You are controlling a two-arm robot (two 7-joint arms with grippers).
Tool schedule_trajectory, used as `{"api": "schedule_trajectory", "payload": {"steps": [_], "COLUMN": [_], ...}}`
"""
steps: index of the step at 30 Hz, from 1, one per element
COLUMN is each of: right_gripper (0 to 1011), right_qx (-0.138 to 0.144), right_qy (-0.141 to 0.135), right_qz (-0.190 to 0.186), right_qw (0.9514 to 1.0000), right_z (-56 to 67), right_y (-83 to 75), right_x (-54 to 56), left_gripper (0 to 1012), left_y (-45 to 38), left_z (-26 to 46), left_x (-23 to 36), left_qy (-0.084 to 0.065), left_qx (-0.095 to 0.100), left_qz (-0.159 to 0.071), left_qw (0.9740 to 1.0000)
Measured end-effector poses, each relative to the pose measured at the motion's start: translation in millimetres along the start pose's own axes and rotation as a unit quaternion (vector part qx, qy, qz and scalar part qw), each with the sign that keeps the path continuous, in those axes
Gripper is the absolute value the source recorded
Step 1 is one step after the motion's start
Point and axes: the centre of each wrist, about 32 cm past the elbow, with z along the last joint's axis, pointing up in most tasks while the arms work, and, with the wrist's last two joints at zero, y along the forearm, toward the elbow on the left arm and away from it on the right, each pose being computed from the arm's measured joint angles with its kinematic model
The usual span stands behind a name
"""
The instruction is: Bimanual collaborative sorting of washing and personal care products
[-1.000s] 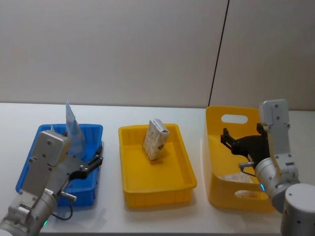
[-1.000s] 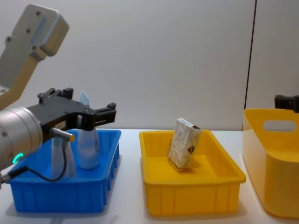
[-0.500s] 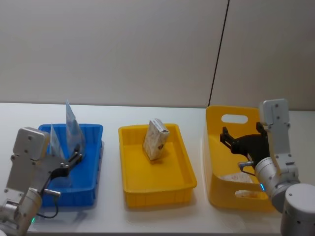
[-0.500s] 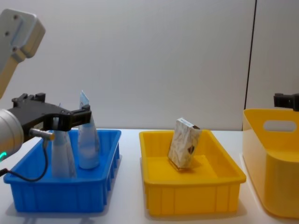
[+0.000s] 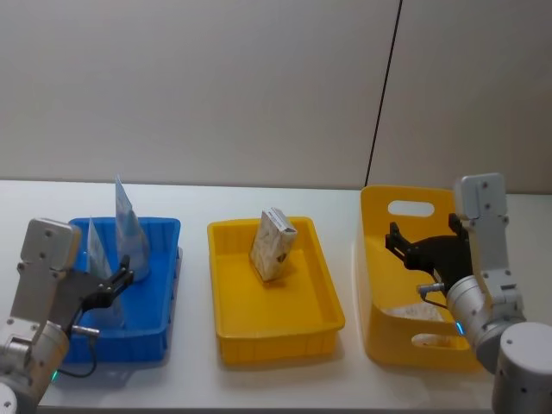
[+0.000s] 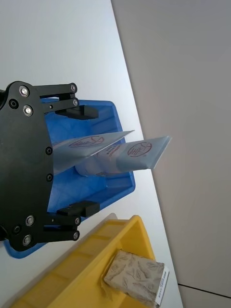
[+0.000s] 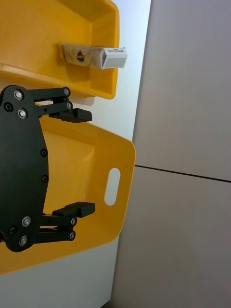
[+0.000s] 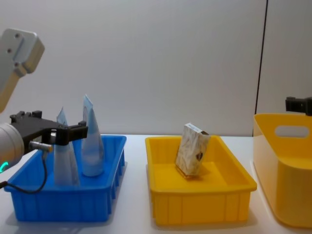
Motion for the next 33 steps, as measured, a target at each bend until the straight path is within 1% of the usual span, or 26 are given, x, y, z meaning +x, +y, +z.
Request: {"api": "schedule_trajectory", "payload": {"steps": [1, 4, 6, 10, 19, 20, 28, 30, 31, 33], "right_gripper": [1004, 1004, 1003, 1004, 1004, 1004, 1004, 1004, 1004, 1004], "right_qx": [0.0, 0.0, 0.0, 0.0, 0.001, 0.001, 0.001, 0.001, 0.001, 0.001], "right_qy": [0.0, 0.0, 0.0, 0.0, 0.0, 0.0, 0.0, 0.0, 0.0, 0.0], "right_qz": [0.0, 0.0, 0.0, 0.0, 0.0, 0.0, 0.0, 0.0, 0.0, 0.0], "right_qw": [1.0, 1.0, 1.0, 1.0, 1.0, 1.0, 1.0, 1.0, 1.0, 1.0], "right_z": [0.0, 0.0, 0.0, 0.0, 0.0, 0.0, 0.0, 0.0, 0.0, 0.0], "right_y": [0.0, 0.0, 0.0, 0.0, 0.0, 0.0, 0.0, 0.0, 0.0, 0.0], "right_x": [0.0, 0.0, 0.0, 0.0, 0.0, 0.0, 0.0, 0.0, 0.0, 0.0], "left_gripper": [1001, 1001, 1001, 1001, 1001, 1001, 1002, 982, 946, 926], "left_y": [-3.3, -7.7, -12.4, -20.5, -34.9, -34.9, -44.5, -46.3, -46.9, -48.0], "left_z": [-0.8, -2.1, -2.4, -5.6, -11.7, -11.7, -17.8, -19.2, -19.7, -20.9], "left_x": [0.8, 1.6, 2.2, 3.3, 4.2, 4.2, 4.8, 5.1, 5.1, 5.4], "left_qy": [0.001, 0.002, 0.004, 0.008, 0.016, 0.016, 0.021, 0.021, 0.021, 0.02], "left_qx": [0.003, 0.009, 0.012, 0.023, 0.042, 0.042, 0.058, 0.062, 0.063, 0.065], "left_qz": [-0.001, -0.002, -0.004, -0.006, -0.005, -0.005, -0.001, -0.001, -0.001, -0.001], "left_qw": [1.0, 1.0, 0.9999, 0.9997, 0.999, 0.999, 0.9981, 0.9979, 0.9978, 0.9977]}}
